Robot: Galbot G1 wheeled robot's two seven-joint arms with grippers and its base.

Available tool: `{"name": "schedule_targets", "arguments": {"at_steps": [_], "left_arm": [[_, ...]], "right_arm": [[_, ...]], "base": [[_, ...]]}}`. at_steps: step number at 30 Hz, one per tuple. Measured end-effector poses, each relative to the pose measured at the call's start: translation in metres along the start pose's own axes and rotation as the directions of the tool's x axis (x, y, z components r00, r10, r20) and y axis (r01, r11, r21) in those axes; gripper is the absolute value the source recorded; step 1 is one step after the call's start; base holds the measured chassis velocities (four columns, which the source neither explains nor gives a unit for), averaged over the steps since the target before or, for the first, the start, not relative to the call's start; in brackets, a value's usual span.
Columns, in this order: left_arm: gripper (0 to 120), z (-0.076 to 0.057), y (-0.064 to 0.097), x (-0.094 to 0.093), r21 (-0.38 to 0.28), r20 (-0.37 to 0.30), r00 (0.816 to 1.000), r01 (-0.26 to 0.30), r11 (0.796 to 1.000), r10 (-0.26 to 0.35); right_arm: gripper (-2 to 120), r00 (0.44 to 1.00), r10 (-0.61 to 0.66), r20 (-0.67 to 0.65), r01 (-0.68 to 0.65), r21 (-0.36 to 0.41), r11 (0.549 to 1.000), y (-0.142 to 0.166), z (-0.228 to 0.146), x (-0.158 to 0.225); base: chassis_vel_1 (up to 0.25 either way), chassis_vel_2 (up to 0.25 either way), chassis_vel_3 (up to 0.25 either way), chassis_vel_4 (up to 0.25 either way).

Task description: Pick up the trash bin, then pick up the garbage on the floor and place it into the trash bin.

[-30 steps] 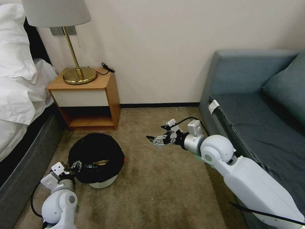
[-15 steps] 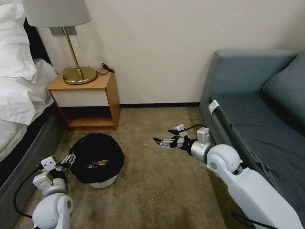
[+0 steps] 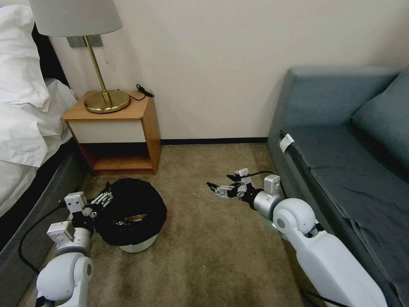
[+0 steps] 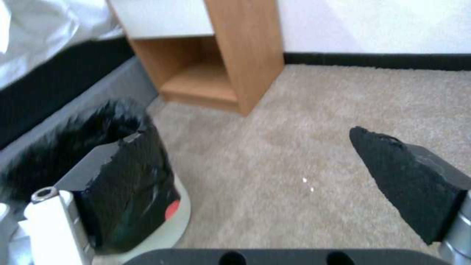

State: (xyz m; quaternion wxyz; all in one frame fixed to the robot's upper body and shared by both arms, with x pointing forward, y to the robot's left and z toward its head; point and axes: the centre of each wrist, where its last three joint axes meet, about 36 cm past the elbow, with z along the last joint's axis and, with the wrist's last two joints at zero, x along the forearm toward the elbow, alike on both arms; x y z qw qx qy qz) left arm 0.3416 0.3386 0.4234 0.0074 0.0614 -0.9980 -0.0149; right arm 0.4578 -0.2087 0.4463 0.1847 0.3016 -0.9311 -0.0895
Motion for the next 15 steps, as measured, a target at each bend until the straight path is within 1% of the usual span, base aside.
{"name": "schedule_targets", "arguments": {"at_steps": [2, 3, 6, 8, 9, 11, 14, 15], "left_arm": [[100, -0.004, -0.003, -0.002, -0.022, 0.016, 0.999, -0.038, 0.999, 0.039], [100, -0.004, -0.005, -0.003, -0.03, 0.017, 0.999, -0.049, 0.998, 0.049], [100, -0.005, -0.007, -0.004, -0.04, 0.019, 0.998, -0.059, 0.997, 0.06], [100, -0.004, -0.01, -0.007, -0.064, 0.021, 0.997, -0.077, 0.995, 0.078], [100, -0.004, -0.01, -0.007, -0.064, 0.021, 0.997, -0.077, 0.995, 0.078], [100, -0.001, -0.015, -0.009, -0.077, 0.019, 0.995, -0.092, 0.993, 0.094], [100, 0.0, -0.018, -0.011, -0.083, 0.02, 0.995, -0.101, 0.991, 0.103], [100, 0.002, -0.021, -0.012, -0.088, 0.019, 0.994, -0.109, 0.99, 0.111]], "right_arm": [[100, 0.999, 0.019, 0.03, -0.018, -0.027, 0.999, -0.004, 0.007, -0.005], [100, 0.999, 0.028, 0.046, -0.026, -0.041, 0.999, -0.006, 0.011, -0.007], [100, 0.998, 0.037, 0.056, -0.034, -0.054, 0.998, -0.008, 0.015, -0.009], [100, 0.995, 0.073, 0.063, -0.068, -0.078, 0.995, -0.014, 0.028, -0.011], [100, 0.995, 0.073, 0.063, -0.068, -0.078, 0.995, -0.014, 0.028, -0.011], [100, 0.993, 0.104, 0.065, -0.097, -0.098, 0.99, -0.019, 0.04, -0.013], [100, 0.991, 0.12, 0.066, -0.113, -0.111, 0.987, -0.023, 0.046, -0.014], [100, 0.988, 0.138, 0.064, -0.129, -0.125, 0.984, -0.027, 0.051, -0.015]], "base": [[0.0, 0.0, 0.0, 0.0], [0.0, 0.0, 0.0, 0.0], [0.0, 0.0, 0.0, 0.0], [0.0, 0.0, 0.0, 0.0], [0.0, 0.0, 0.0, 0.0], [0.0, 0.0, 0.0, 0.0], [0.0, 0.0, 0.0, 0.0], [0.0, 0.0, 0.0, 0.0]]}}
